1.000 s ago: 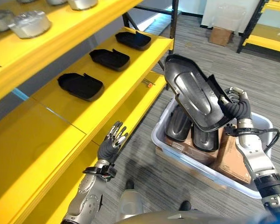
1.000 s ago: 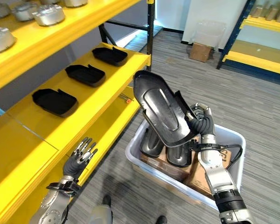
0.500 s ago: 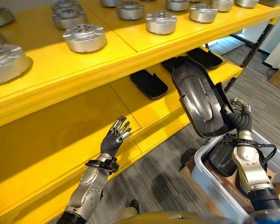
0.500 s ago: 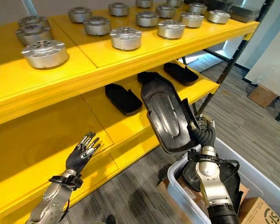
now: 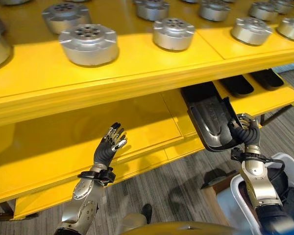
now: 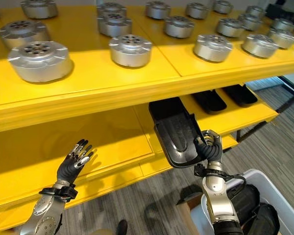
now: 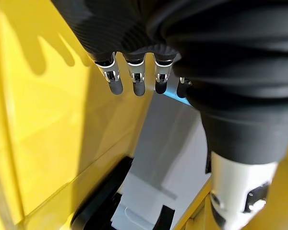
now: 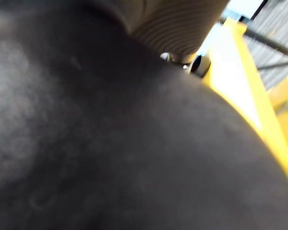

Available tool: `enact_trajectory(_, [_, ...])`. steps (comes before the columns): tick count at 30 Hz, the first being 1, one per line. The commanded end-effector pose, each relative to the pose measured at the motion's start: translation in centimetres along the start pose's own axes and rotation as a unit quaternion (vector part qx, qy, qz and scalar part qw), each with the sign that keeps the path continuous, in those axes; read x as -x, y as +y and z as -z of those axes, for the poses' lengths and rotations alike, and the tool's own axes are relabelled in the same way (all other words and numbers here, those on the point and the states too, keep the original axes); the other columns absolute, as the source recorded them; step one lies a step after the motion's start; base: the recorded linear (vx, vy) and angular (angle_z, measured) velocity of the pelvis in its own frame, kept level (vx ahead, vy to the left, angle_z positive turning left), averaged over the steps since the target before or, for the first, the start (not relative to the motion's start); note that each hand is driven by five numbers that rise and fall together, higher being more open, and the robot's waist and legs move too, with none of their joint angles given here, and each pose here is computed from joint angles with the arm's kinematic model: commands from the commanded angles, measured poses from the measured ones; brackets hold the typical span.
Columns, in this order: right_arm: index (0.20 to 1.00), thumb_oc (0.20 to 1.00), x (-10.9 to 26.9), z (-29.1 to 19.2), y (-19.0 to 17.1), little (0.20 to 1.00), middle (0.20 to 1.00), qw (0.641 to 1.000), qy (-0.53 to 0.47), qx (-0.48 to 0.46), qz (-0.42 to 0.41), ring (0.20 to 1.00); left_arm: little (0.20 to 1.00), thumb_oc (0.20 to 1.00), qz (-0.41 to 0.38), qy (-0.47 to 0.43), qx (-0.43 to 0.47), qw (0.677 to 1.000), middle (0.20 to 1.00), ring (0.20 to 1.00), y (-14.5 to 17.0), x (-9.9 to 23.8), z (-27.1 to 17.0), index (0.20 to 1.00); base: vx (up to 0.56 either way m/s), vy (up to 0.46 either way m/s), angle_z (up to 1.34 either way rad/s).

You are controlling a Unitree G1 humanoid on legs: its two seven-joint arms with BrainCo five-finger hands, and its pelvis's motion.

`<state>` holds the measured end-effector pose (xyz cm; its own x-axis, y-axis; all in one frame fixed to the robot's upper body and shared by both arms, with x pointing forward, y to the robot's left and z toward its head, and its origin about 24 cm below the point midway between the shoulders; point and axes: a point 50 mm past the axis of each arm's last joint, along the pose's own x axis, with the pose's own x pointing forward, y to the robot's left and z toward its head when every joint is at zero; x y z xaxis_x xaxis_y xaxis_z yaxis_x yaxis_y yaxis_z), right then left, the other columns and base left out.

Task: Move parts from the plastic box to the shelf.

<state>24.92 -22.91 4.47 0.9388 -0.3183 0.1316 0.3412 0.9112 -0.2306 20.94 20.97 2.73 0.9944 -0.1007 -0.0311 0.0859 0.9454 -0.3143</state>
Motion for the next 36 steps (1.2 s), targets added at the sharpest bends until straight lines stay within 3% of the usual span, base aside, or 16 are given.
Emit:
enact_trajectory(1, [0.200,0.200,-1.9,-2.8,-1.5,0.200,0.200,0.997,-0.073,0.001,0.020,0.200,1.000,1.000,0.026,-0.071,-0.007,0.997,1.000,1.000,-1.2,-0.8,-2.4,1.000,0.00,0.000,0.09])
enact_trajectory(24, [0.200,0.200,-1.5,-4.6,-2.7,0.200,0.200,0.992,-0.127,-0.024,-0.013,0.200,1.000,1.000,0.049,-0.029,0.047,0.997,1.000,1.000,-2.8,-0.4,0.1,1.000,0.04,-0.086,0.48])
enact_trajectory(36, [0.200,0.200,-3.6,-6.8,1.1,0.200,0.200,0.986,-0.157,-0.033,-0.053,0.200,1.000,1.000,0.069,-0.021,0.064,0.995,1.000,1.000,-3.7,-0.9,0.1,1.000,0.00,0.102,0.37])
